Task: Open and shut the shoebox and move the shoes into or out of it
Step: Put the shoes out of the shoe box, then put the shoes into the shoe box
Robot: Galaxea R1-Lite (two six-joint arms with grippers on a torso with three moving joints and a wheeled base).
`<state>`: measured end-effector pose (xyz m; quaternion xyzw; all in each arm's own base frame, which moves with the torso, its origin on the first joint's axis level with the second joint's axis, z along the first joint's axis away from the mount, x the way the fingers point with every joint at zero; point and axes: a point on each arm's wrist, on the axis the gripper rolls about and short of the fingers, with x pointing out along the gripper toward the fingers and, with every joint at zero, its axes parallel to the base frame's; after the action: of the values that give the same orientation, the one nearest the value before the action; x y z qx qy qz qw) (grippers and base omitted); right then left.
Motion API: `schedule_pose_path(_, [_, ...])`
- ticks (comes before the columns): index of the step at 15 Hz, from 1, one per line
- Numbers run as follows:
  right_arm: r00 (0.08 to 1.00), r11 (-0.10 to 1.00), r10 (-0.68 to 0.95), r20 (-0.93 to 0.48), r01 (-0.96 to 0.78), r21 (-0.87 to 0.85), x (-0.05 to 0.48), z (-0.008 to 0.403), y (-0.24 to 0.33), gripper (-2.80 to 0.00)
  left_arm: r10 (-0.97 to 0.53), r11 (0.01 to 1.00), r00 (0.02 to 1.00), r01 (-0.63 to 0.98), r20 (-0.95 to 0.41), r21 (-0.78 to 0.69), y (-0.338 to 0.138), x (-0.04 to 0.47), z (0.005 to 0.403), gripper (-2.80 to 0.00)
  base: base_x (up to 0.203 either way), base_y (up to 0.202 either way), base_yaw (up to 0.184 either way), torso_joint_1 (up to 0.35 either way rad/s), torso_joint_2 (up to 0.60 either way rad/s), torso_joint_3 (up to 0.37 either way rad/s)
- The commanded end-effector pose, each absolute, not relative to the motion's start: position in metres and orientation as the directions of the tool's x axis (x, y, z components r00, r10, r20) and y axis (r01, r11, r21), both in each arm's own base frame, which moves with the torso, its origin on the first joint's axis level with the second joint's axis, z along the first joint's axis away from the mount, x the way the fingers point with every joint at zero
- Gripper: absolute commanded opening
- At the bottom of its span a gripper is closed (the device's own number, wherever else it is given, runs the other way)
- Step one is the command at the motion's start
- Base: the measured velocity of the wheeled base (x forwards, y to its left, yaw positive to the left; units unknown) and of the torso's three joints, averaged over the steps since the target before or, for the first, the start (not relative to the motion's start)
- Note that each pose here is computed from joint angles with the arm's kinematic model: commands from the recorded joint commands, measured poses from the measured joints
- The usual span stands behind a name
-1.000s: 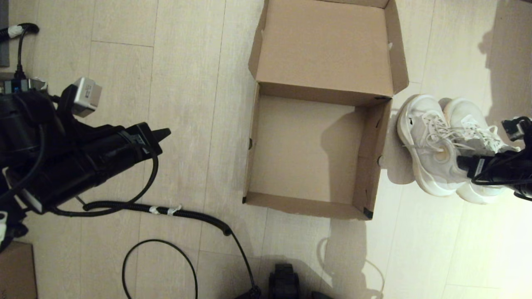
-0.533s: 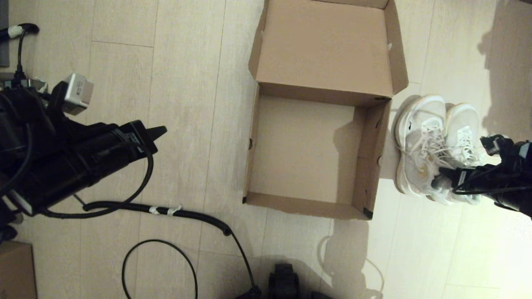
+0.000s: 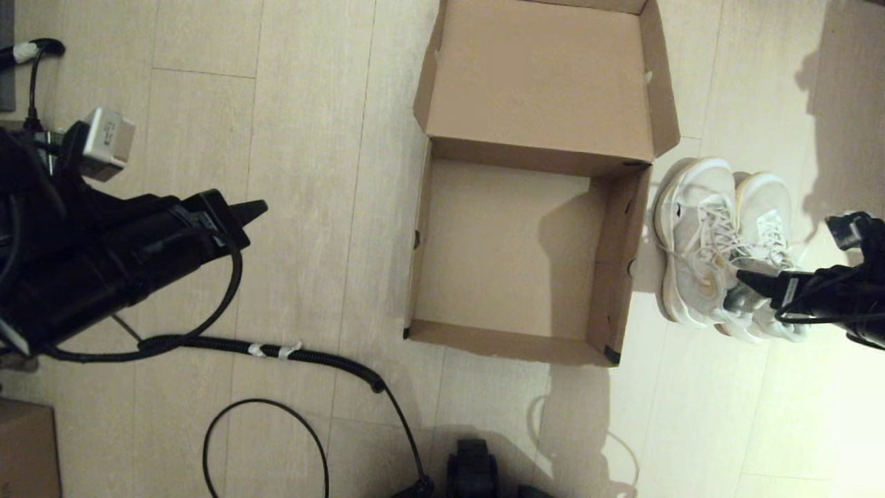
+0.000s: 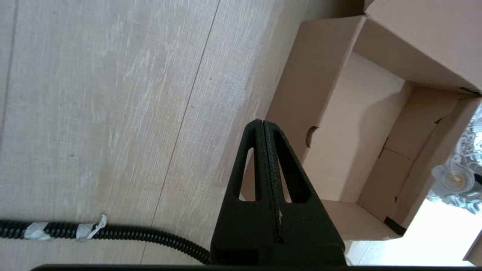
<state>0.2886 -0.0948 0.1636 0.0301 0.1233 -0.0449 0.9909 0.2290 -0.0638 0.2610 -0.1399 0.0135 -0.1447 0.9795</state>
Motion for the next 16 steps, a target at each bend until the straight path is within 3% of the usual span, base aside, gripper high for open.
schedule_pose_path(1, [0.98, 0.995, -0.086, -0.178, 0.092, 0.029, 0.265, 0.19, -0.087, 0.0, -0.285, 0.916, 0.957, 0.288, 0.051, -0.279, -0.058, 0.209, 0.272, -2.8, 0.0, 0.0, 0.0, 0.0, 0.0, 0.0])
schedule_pose_path(5, [0.988, 0.996, -0.09, -0.128, 0.092, 0.011, 0.224, 0.213, -0.072, 0.0, -0.202, 0.941, 0.978, 0.208, 0.049, -0.268, -0.049, 0.186, 0.266, -2.8, 0.0, 0.0, 0.0, 0.0, 0.0, 0.0])
schedule_pose_path(6, [0.988, 0.996, -0.09, -0.122, 0.091, 0.008, 0.21, 0.218, -0.067, -2.8, -0.167, 0.958, 0.986, 0.168, 0.021, -0.233, -0.046, 0.179, 0.256, -2.8, 0.0, 0.0, 0.0, 0.0, 0.0, 0.0])
schedule_pose_path(8, [0.989, 0.996, -0.083, -0.119, 0.084, 0.006, 0.186, 0.221, -0.058, -2.8, -0.088, 0.984, 0.996, 0.083, -0.028, -0.155, -0.034, 0.163, 0.234, -2.8, 0.0, 0.0, 0.0, 0.0, 0.0, 0.0])
schedule_pose_path(12, [0.979, 0.999, -0.033, -0.199, 0.026, -0.039, 0.154, 0.188, -0.039, -2.8, 0.204, 0.971, 0.978, -0.209, -0.052, -0.112, 0.008, 0.115, 0.199, -2.8, 0.0, 0.0, 0.0, 0.0, 0.0, 0.0])
schedule_pose_path(16, [0.954, 0.987, 0.005, -0.299, -0.053, -0.152, 0.112, 0.142, -0.023, -2.8, 0.262, 0.961, 0.96, -0.269, -0.099, -0.061, 0.01, 0.066, 0.149, -2.8, 0.0, 0.0, 0.0, 0.0, 0.0, 0.0])
